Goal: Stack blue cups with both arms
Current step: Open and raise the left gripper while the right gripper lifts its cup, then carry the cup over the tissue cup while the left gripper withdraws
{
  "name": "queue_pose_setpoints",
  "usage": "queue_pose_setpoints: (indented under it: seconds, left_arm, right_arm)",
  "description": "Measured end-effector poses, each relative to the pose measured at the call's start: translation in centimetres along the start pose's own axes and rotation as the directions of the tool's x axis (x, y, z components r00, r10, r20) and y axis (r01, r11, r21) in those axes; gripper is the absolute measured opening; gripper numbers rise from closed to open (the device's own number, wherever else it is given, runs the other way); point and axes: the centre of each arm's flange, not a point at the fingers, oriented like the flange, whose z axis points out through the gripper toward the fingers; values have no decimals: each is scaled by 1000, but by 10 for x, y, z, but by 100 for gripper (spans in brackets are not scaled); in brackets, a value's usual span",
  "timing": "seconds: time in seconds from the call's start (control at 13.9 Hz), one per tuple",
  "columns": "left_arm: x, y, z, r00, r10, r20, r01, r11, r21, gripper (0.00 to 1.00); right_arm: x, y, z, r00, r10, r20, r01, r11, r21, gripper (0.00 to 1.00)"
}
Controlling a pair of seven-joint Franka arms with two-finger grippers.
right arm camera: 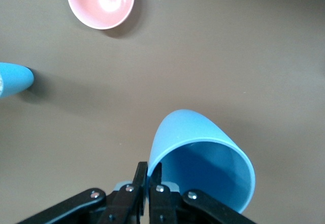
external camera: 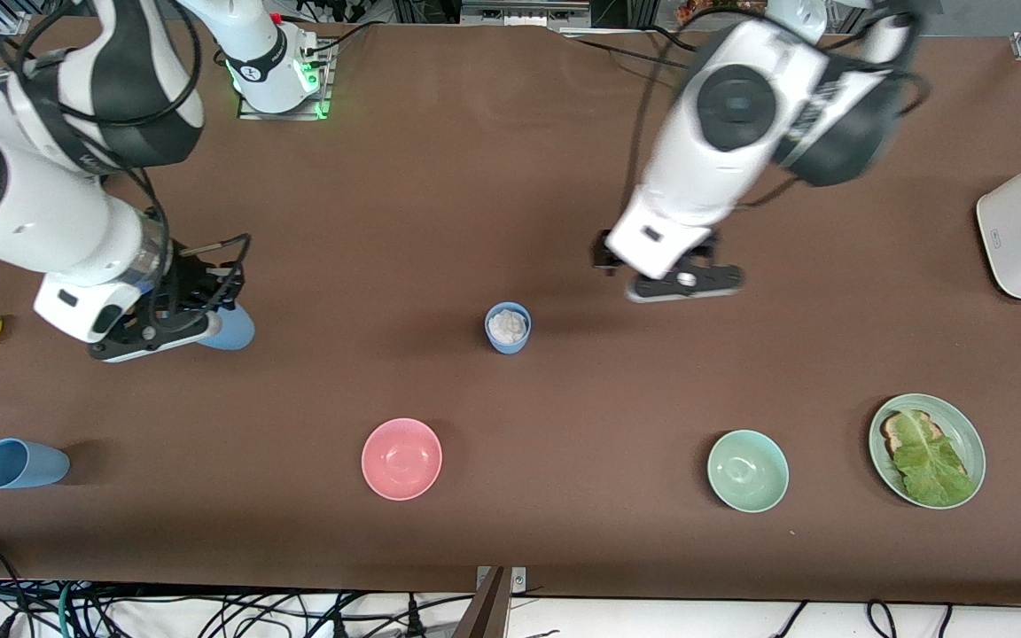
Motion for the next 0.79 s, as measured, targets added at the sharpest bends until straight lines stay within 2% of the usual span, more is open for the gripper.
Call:
queue_pose_setpoints:
  seconds: [0.22,0.43,0.5,0.65,0.79]
  left_arm:
    - [26,-97,-32,993,121,-2,-121,993,12,100]
    - [28,-139,-44,981,195,13,-194,969,150,100]
    - [29,-146,-46,980,200,12,-199,964,176,100]
    - [37,-182,-51,984,180,9,-179,966,185,100]
    - [43,-233,-59,993,119,3,-119,986,121,100]
  right_arm:
    - [-1,-53,8,999,52,12,-51,999,-5,5]
    - [-7,-123,20,995,102,14,-102,995,-13,5]
    - [-8,-146,25,993,118,6,-118,993,-12,5]
    - [-13,-196,39,989,150,-8,-150,989,-10,5]
    - [-18,-241,59,984,176,-20,-177,984,-3,5]
